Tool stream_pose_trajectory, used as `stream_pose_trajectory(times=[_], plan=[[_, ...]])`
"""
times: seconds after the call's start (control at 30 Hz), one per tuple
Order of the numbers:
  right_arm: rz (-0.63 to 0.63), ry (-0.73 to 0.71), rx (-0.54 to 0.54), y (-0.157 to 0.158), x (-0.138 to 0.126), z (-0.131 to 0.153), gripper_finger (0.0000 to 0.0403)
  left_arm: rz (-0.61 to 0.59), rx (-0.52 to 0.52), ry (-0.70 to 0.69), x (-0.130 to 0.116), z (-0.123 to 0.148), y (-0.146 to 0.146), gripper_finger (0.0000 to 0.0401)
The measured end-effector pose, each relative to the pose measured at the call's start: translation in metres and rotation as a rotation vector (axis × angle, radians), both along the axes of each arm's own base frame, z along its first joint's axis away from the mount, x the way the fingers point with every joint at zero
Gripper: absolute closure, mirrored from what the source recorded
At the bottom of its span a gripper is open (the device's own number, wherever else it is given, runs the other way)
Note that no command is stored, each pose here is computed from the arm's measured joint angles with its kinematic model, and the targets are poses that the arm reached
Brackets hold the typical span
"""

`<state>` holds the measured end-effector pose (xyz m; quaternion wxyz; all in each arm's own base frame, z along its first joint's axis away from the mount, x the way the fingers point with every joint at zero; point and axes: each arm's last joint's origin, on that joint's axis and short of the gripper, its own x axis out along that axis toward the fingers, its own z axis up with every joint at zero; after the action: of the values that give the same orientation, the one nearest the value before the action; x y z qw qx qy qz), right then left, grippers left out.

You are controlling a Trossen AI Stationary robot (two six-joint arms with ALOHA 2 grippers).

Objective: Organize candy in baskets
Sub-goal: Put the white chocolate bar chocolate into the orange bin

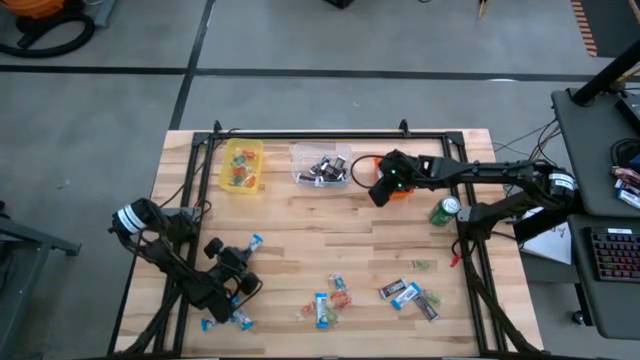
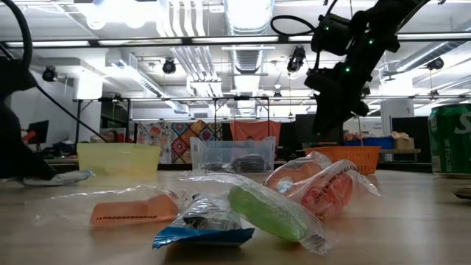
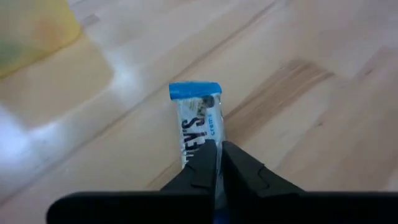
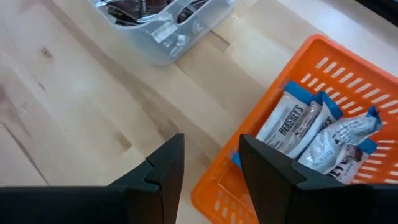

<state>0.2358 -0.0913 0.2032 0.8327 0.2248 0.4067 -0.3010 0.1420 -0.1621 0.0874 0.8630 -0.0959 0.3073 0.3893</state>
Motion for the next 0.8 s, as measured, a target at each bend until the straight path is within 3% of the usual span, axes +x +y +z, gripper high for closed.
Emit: stream_pose_trajectory(times=[0.23,0.4,0.5,0.63,0.8], plan=[[0.103,-0.091,0.086,0.019,0.012,0.002,0.0259,-0.058,0.007,-0.178,0.005,0.020,-0.002,0.0400],[0.289,-0.275,0.127,0.047,0.037,0.008,0.0259,-0.115,0.070,-0.349,0.013,0.031,-0.006,0.0400],[0.446,-0.359,0.073,0.066,0.049,0.011,0.0259,-0.119,0.087,-0.419,0.017,0.034,-0.007,0.0400],[0.595,-0.388,0.001,0.086,0.058,0.009,0.0259,-0.175,0.115,-0.324,0.020,0.035,-0.012,0.0400],[0.641,-0.378,-0.028,0.093,0.058,0.008,0.0259,-0.274,0.188,-0.178,0.023,0.038,-0.017,0.0386]])
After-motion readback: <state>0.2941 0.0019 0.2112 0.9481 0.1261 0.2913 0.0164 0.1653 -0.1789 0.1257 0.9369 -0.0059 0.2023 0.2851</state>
